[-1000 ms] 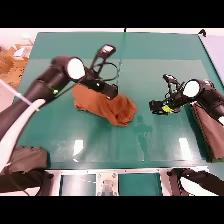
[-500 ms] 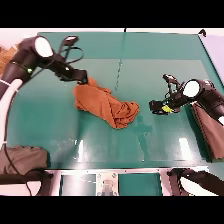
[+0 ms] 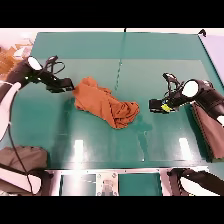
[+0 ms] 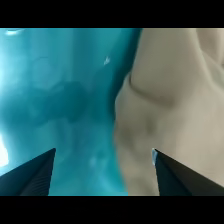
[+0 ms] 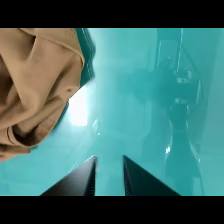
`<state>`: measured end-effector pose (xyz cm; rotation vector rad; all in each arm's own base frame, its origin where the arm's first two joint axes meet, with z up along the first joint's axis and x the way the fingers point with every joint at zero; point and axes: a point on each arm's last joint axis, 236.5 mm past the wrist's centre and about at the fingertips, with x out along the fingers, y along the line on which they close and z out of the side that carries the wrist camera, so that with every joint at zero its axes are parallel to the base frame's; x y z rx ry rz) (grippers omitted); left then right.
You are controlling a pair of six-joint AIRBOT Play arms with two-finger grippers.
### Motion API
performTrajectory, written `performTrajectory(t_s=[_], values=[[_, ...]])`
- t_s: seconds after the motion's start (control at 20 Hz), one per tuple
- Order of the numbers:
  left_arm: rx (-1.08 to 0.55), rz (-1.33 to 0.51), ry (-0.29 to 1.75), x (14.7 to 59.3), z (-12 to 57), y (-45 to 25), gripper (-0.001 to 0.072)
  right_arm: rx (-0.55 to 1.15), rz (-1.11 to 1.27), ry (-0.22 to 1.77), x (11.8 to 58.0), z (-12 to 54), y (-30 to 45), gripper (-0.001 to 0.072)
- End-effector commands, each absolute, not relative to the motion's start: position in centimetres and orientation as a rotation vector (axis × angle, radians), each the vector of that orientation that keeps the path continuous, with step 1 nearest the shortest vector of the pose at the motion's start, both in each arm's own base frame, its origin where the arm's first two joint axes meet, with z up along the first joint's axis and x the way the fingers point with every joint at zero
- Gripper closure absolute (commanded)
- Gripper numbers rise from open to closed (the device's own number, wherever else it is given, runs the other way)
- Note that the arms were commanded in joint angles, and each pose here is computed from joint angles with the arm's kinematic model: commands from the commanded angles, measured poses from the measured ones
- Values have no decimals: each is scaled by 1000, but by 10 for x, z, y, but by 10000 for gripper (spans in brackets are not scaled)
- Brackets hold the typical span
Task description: Fold the shirts.
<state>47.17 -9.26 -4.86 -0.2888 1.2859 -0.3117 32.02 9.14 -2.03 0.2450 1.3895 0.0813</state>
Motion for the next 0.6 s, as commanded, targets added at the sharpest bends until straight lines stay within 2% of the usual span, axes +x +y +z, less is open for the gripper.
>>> performTrajectory(t_s=[0.0, 0.05, 0.1, 0.15, 0.2, 0.25, 0.3, 0.4, 0.5, 0.55], values=[[-443, -419, 1197, 498, -69, -122, 9, 287, 71, 1417, 326, -36, 93, 494], [-475, -429, 1162, 507, -67, -127, 161, 333, 71, 1453, 326, -47, 95, 488], [-480, -432, 1133, 513, -66, -128, 349, 379, 95, 1484, 326, -56, 101, 457], [-472, -442, 1119, 515, -64, -129, 467, 443, 134, 1504, 329, -64, 110, 393], [-446, -462, 1123, 512, -65, -129, 633, 508, 171, 1515, 333, -71, 119, 384], [-424, -488, 1138, 507, -66, -131, 681, 570, 199, 1520, 338, -79, 128, 332], [-424, -503, 1158, 501, -67, -132, 680, 622, 228, 1521, 343, -85, 137, 289], [-421, -525, 1188, 493, -68, -135, 680, 710, 292, 1496, 356, -94, 156, 288], [-424, -542, 1209, 487, -68, -138, 680, 797, 335, 1470, 367, -102, 173, 318], [-425, -549, 1218, 485, -68, -139, 680, 827, 361, 1447, 373, -103, 180, 392]])
